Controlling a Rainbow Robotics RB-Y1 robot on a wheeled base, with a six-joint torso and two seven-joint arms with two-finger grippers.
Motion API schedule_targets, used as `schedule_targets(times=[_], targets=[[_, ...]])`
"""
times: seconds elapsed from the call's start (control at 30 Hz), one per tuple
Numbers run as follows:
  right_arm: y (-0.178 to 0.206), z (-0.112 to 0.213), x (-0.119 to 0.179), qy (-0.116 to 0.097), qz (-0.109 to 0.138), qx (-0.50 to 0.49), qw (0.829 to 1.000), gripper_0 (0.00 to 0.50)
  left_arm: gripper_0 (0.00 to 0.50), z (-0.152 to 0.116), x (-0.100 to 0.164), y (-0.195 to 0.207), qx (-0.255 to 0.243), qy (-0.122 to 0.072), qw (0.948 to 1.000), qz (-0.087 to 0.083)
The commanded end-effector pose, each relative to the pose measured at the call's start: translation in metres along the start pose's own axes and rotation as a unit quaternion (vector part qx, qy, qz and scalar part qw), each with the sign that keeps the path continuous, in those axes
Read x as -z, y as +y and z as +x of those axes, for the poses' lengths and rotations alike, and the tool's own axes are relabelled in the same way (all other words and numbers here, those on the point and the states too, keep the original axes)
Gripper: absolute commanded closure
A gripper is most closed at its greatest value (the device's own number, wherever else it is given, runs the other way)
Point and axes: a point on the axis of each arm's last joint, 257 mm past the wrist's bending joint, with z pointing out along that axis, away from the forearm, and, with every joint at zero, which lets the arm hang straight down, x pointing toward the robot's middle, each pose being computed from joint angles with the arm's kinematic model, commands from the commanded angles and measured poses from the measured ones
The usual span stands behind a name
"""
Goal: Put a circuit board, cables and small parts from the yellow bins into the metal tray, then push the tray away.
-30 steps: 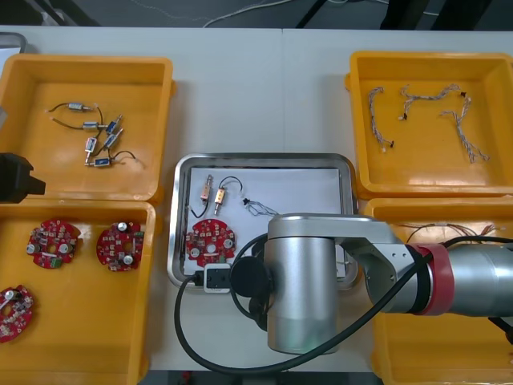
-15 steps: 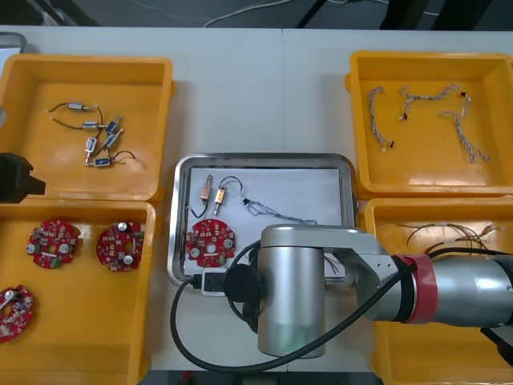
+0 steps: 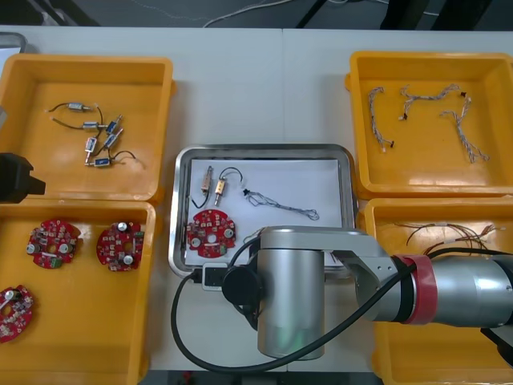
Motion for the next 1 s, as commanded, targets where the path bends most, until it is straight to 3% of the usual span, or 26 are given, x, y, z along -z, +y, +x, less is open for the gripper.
schedule_targets(times=[0.03, 0.4, 1.0], targets=[[-0.019, -0.006, 0.007, -0.009, 0.027, 0.014, 0.999, 0.500, 0.000, -0.006, 0.012, 0.012, -0.023, -0.013, 0.9994, -0.022], [-0.061, -0.008, 0.012, -0.023, 0.074, 0.026, 0.997, 0.500, 0.000, -0.006, 0.012, 0.012, -0.023, -0.013, 0.9994, -0.022], [-0.135, -0.014, 0.003, -0.004, 0.133, 0.041, 0.990, 0.500, 0.000, -0.006, 0.012, 0.012, -0.023, -0.013, 0.9994, -0.022]])
